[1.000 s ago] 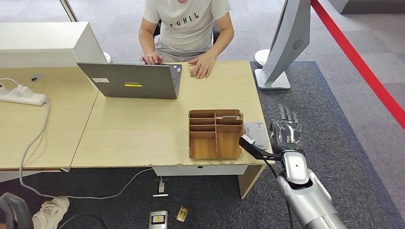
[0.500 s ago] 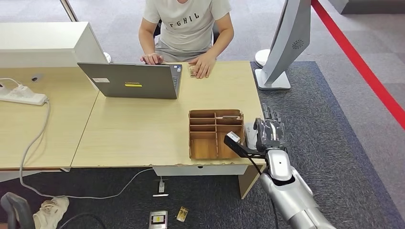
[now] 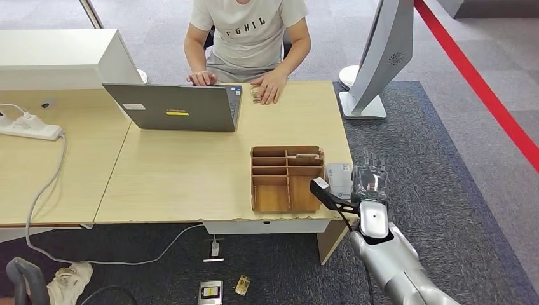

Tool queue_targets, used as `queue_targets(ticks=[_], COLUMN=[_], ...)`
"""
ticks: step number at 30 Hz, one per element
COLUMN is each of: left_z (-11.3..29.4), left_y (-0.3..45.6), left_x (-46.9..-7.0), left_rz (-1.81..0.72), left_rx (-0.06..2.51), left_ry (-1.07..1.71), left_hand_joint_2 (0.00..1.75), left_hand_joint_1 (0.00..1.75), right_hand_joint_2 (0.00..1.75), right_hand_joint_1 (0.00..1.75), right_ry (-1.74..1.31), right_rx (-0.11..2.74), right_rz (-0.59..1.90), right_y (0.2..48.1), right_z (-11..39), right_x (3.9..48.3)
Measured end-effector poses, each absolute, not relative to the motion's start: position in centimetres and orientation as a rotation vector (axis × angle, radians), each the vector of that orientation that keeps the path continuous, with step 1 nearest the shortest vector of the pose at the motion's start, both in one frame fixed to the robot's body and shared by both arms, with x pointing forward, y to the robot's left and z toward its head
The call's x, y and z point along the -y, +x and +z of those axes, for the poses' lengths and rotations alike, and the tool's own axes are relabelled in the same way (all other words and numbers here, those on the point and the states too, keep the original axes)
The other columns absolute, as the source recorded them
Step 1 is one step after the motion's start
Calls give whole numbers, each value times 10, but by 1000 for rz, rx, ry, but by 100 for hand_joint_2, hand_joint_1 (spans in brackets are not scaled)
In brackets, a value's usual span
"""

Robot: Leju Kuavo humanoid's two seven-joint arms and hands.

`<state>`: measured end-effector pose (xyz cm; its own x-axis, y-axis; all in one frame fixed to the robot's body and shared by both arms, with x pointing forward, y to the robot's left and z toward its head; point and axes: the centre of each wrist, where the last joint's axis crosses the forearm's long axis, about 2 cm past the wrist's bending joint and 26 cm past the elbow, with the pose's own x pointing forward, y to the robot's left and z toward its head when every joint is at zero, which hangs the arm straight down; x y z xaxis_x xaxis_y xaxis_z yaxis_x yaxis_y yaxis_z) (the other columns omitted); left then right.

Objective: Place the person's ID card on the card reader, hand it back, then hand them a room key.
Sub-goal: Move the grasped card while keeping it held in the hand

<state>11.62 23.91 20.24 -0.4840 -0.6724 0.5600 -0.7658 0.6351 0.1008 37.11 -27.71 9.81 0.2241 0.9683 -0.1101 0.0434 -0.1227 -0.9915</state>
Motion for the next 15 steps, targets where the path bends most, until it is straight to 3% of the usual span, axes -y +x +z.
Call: queue_targets(ticks=[15], left_z=[203], left_y=[117], left_x=[-240], left_rz=[280], left_rx=[2287], left_ry=[1097], left_hand_joint_2=[175], left_hand_joint_1=[0], right_hand_joint_2=[175], right_hand_joint_1=[175], right_ry=[-1348], right_rx=[975], right_rz=[1089], right_y=[358], right_z=[73], right_x=[287])
